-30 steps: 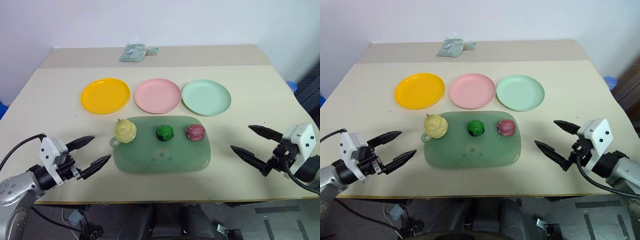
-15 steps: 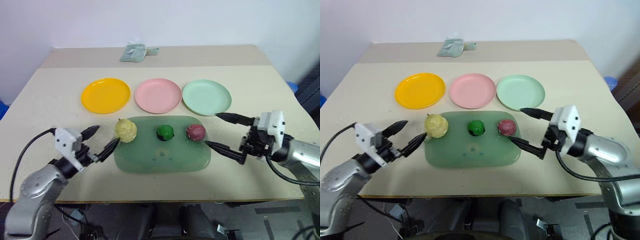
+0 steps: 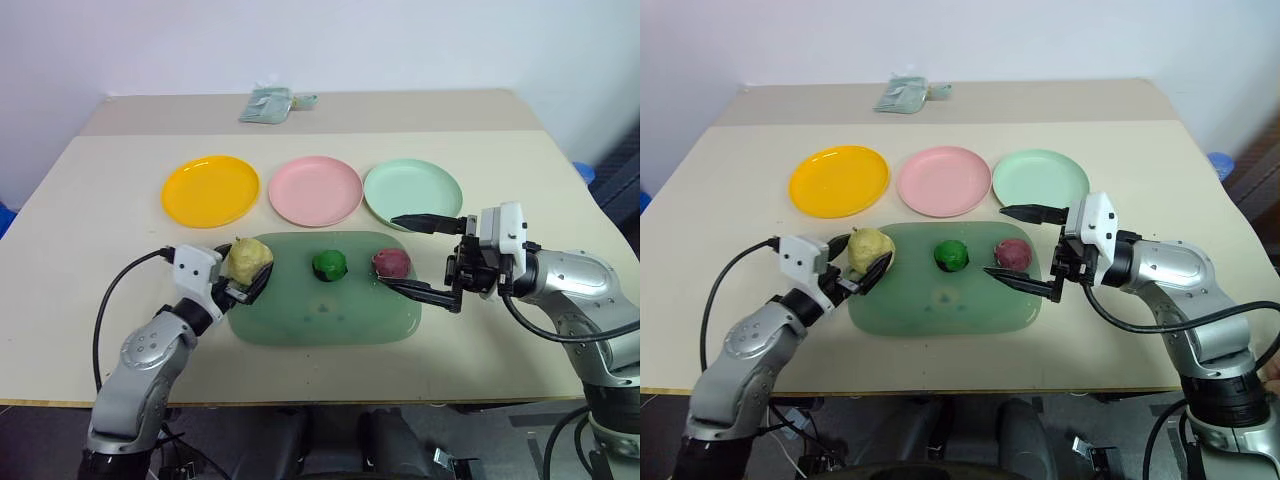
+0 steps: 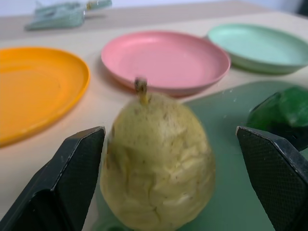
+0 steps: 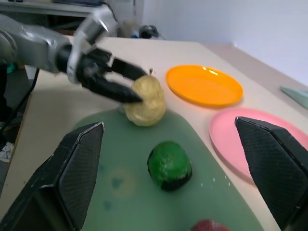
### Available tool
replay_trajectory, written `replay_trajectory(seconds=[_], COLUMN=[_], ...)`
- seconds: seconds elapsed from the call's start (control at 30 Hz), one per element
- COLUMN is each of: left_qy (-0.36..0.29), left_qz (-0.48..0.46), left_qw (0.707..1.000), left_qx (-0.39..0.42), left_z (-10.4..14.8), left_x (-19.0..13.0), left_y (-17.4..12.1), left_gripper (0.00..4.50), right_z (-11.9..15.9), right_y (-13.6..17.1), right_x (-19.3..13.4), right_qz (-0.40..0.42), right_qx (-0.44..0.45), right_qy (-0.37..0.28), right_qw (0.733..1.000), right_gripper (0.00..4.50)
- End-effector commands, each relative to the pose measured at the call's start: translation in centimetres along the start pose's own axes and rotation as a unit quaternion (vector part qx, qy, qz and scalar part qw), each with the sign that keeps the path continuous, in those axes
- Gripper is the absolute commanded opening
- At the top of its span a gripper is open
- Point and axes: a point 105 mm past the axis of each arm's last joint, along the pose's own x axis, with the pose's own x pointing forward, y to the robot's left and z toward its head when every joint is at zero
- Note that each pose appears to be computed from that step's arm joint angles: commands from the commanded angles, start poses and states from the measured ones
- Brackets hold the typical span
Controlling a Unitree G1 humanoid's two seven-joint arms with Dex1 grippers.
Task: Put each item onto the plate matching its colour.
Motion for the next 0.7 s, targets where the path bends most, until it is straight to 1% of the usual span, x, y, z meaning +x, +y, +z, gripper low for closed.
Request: replay_trajectory(seconds=[0.03,0.07,0.2,0.3,0.4,0.47,0.53,0.7], left_qy=[-0.002,-0.002,-0.013,-0.032,-0.065,-0.083,-0.101,-0.119], left_qz=[0.012,0.017,0.040,0.060,0.092,0.126,0.165,0.217], left_qw=[1.000,1.000,0.999,0.997,0.994,0.988,0.981,0.967], left_qx=[0.012,0.013,0.025,0.028,0.015,-0.006,-0.027,-0.055], left_z=[-0.2,-0.3,-0.4,0.1,1.7,3.1,4.7,7.3], left_x=[0.9,1.3,1.9,2.2,3.1,4.1,5.6,9.1], left_y=[0.1,0.2,0.7,1.4,2.5,4.0,6.1,9.9], left_gripper=[4.50,4.50,3.35,3.32,3.32,3.32,3.32,3.32], right_z=[0.8,0.7,0.6,0.4,0.0,-0.2,-0.4,-1.2], right_y=[0.0,-0.1,-0.1,0.0,0.0,-0.1,-0.2,-1.0], right_x=[0.2,0.2,0.1,0.0,-0.1,-0.2,-0.1,0.1], right_qz=[-0.003,-0.006,-0.015,-0.021,-0.029,-0.034,-0.040,-0.055], right_qx=[-0.017,-0.018,-0.020,-0.020,-0.021,-0.023,-0.023,-0.024], right_qy=[-0.010,-0.009,-0.008,-0.008,-0.008,-0.008,-0.012,-0.013], right_qw=[1.000,1.000,1.000,1.000,0.999,0.999,0.999,0.998], right_gripper=[4.46,4.46,4.50,4.50,4.50,4.50,4.50,4.50])
